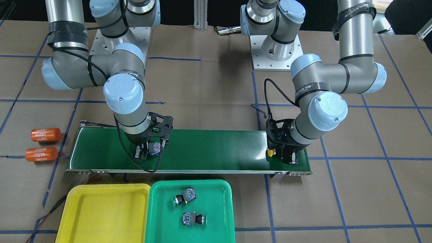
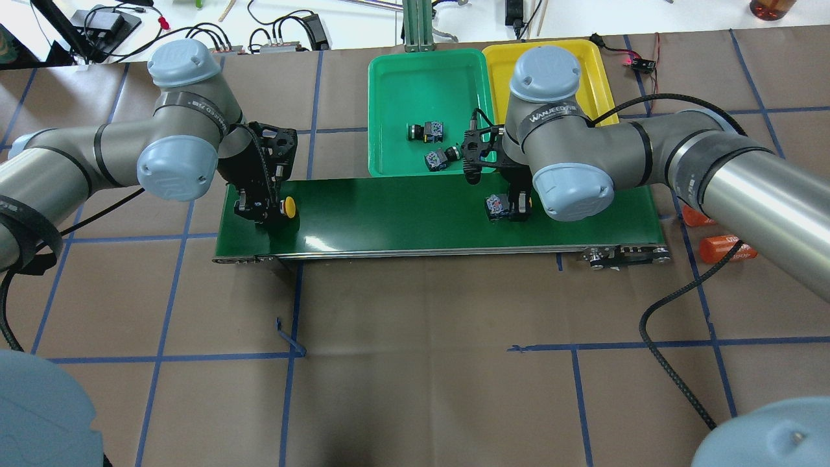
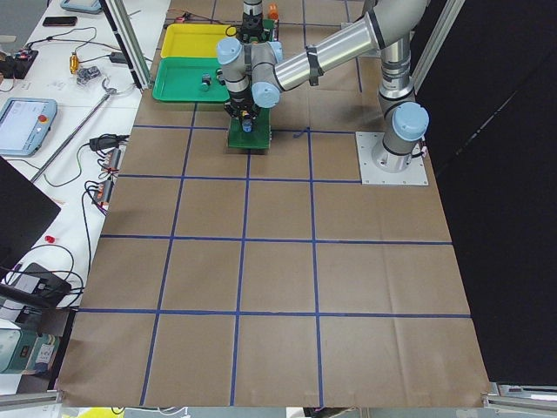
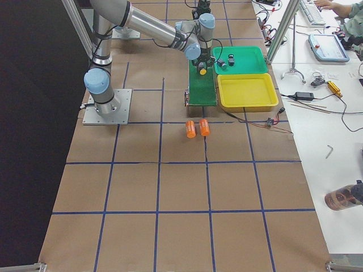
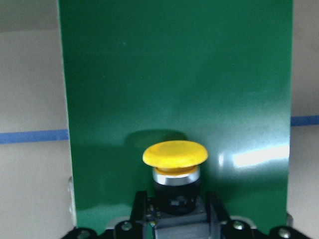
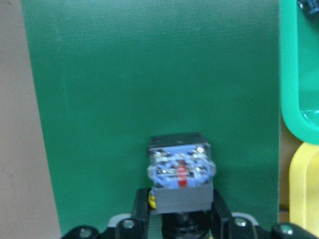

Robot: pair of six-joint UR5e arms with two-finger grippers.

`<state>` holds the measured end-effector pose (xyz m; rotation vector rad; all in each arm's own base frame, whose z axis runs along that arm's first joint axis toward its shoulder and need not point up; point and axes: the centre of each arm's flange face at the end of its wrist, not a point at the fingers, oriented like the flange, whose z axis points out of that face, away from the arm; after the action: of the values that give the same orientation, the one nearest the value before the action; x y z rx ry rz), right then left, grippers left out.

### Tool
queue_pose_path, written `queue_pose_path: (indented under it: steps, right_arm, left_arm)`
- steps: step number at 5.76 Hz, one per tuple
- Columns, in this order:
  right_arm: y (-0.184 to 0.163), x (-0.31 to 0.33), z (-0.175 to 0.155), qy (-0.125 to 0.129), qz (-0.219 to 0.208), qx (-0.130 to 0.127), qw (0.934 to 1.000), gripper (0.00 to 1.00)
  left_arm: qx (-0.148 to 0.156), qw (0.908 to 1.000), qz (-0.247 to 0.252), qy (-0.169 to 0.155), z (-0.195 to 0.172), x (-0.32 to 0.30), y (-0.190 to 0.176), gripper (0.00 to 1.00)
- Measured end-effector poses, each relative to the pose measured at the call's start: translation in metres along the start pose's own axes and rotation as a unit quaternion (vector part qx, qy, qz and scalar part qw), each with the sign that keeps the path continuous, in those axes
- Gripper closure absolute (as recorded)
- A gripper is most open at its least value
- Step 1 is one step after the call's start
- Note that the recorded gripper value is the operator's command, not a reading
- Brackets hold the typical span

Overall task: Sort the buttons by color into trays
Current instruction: 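Place the yellow-cap button into the yellow tray while the left arm withdraws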

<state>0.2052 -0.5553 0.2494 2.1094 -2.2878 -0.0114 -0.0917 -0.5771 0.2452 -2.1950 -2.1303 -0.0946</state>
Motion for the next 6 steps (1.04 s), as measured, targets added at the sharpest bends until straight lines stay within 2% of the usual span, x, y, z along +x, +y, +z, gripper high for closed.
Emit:
queue_pose_path:
  steps: [2, 3, 4, 5, 6]
  right_arm:
    - [0.031, 0.015, -0.02, 0.019, -0.007, 0.001, 0.9998, 0.95]
    - [0.047, 0.033, -0.037, 0.04, -0.015, 0.002, 0.9991, 0.95]
    - [0.054, 0.061, -0.048, 0.06, -0.023, 0.003, 0.9979, 0.94]
    - [0.054, 0.098, -0.043, 0.071, -0.032, 0.003, 0.997, 0.65]
    - [0.052, 0.135, -0.027, 0.075, -0.039, 0.003, 0.9964, 0.01]
  left_arm:
    - [-0.001, 0.9999, -0.016, -0.003, -0.016, 0.006, 0.0, 0.02]
    - [0.002, 0.9993, -0.038, -0.002, -0.05, 0.018, -0.003, 0.02]
    - [0.004, 0.9966, -0.082, 0.001, -0.094, 0.032, -0.007, 0.02]
    - [0.006, 0.991, -0.133, 0.013, -0.14, 0.046, -0.011, 0.02]
    - [0.005, 0.9798, -0.199, 0.02, -0.182, 0.059, -0.015, 0.02]
